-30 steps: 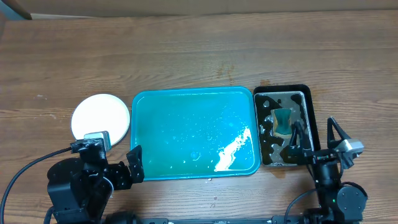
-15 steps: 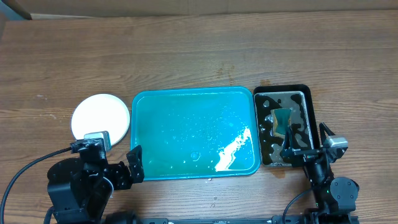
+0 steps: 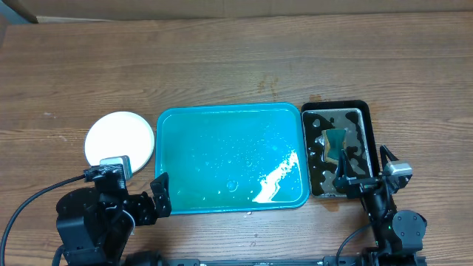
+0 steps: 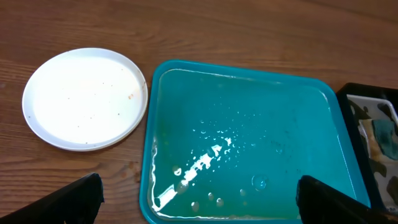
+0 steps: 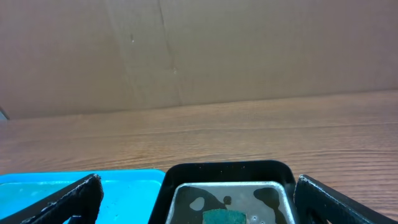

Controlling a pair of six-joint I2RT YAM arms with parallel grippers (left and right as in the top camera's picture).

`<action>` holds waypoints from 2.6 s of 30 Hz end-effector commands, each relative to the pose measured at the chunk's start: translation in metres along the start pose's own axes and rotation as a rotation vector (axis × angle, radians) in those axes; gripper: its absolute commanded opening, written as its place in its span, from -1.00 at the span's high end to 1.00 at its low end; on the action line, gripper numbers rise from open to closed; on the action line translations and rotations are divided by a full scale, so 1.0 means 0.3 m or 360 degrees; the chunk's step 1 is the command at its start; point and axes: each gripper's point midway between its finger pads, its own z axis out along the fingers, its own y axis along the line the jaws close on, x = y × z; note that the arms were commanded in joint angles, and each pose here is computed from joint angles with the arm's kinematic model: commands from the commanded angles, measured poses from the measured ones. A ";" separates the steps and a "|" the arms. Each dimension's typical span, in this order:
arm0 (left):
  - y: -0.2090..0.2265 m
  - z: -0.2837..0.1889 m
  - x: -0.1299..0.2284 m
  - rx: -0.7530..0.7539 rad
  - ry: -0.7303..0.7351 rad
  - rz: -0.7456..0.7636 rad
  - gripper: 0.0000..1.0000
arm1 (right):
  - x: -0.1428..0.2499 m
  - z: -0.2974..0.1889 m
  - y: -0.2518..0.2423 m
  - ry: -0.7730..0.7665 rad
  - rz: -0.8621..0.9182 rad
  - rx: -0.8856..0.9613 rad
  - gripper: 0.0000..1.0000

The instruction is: Clean dirty plates on tray and stack at the side

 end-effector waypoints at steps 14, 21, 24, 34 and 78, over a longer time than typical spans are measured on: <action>-0.009 0.000 0.006 0.0027 0.0001 0.0027 -1.00 | 0.005 0.000 -0.001 -0.0007 -0.0011 -0.0004 -1.00; -0.010 0.000 0.007 0.0028 0.0001 0.0027 -1.00 | 0.005 0.000 -0.001 -0.0007 -0.0011 -0.0004 -1.00; -0.008 -0.002 0.008 0.0024 -0.0003 0.0035 -1.00 | 0.005 0.000 -0.001 -0.0007 -0.0011 -0.0004 -1.00; 0.010 0.033 0.064 0.0016 -0.0225 0.0149 -0.99 | 0.005 0.000 -0.001 -0.0007 -0.0011 -0.0004 -1.00; -0.018 0.344 0.090 0.0267 -0.0935 0.0315 -1.00 | 0.005 0.000 -0.001 -0.0007 -0.0011 -0.0004 -1.00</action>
